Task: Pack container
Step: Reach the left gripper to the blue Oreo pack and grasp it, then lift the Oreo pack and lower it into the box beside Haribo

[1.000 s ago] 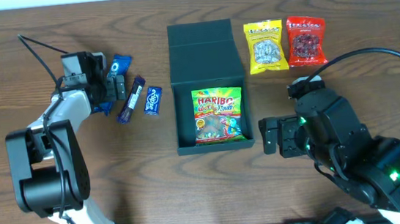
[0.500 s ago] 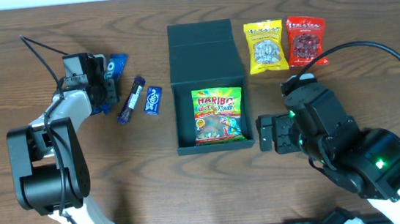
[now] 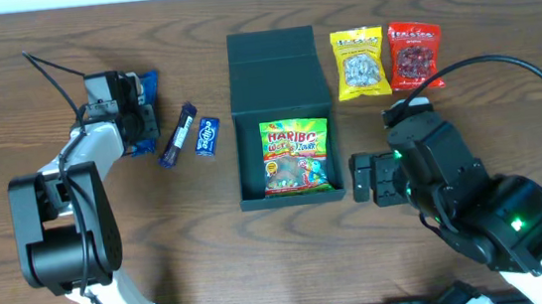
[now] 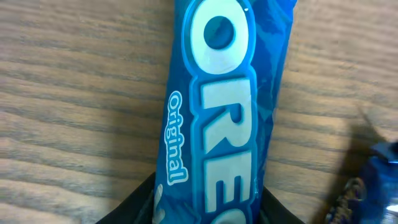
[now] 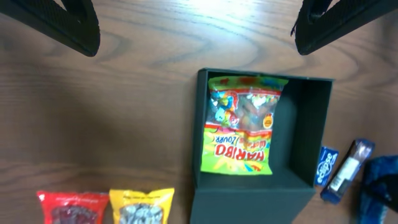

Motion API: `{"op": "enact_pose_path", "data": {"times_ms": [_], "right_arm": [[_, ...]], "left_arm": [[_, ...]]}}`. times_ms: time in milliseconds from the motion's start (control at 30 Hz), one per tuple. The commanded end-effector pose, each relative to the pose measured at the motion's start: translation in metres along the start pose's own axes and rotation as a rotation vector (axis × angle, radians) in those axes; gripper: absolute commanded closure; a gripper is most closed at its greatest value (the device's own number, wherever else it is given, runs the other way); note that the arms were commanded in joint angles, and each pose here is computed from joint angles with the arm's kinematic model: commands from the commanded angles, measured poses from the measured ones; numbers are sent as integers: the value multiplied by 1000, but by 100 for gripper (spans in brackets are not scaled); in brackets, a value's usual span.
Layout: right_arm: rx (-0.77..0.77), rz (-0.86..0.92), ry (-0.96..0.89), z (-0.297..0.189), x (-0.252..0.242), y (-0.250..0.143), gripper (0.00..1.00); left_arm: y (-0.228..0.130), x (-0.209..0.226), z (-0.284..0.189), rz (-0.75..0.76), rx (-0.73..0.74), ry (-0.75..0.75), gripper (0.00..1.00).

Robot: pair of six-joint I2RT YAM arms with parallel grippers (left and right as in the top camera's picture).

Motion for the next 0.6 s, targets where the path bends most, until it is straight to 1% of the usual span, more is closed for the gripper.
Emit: {"op": "enact_pose_path", "data": {"times_ms": [0,200,300,433,567], "right_arm": [[-92,-1,-17,-16,-6,9,1],[-227,33,-37,-41,-19,17,1],[-283,51,-38,-55,-27,18,1],[-323,67,-12,-69,-32,15,1],[-346,75,2,-76,-35,14,1]], "left_arm": [[34,-4,-37,-12,-127,3,64],[57,-9,-82,-47,-240,-4,66],[65,-16,-103,-38,-288,-16,66],[71,-38,-132,1,-340,-47,65],[70,-68,-150,33,-359,-100,65]]}}
Point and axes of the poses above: each gripper's point midway between its finger pads, its own z axis out along the fingers, its own x axis along the line the jaws close on, y = z × x, the point moved 5 cm from there along -z, back along the fingers, and after that the axes turned 3 degrees about z, right-handed, at the moved point
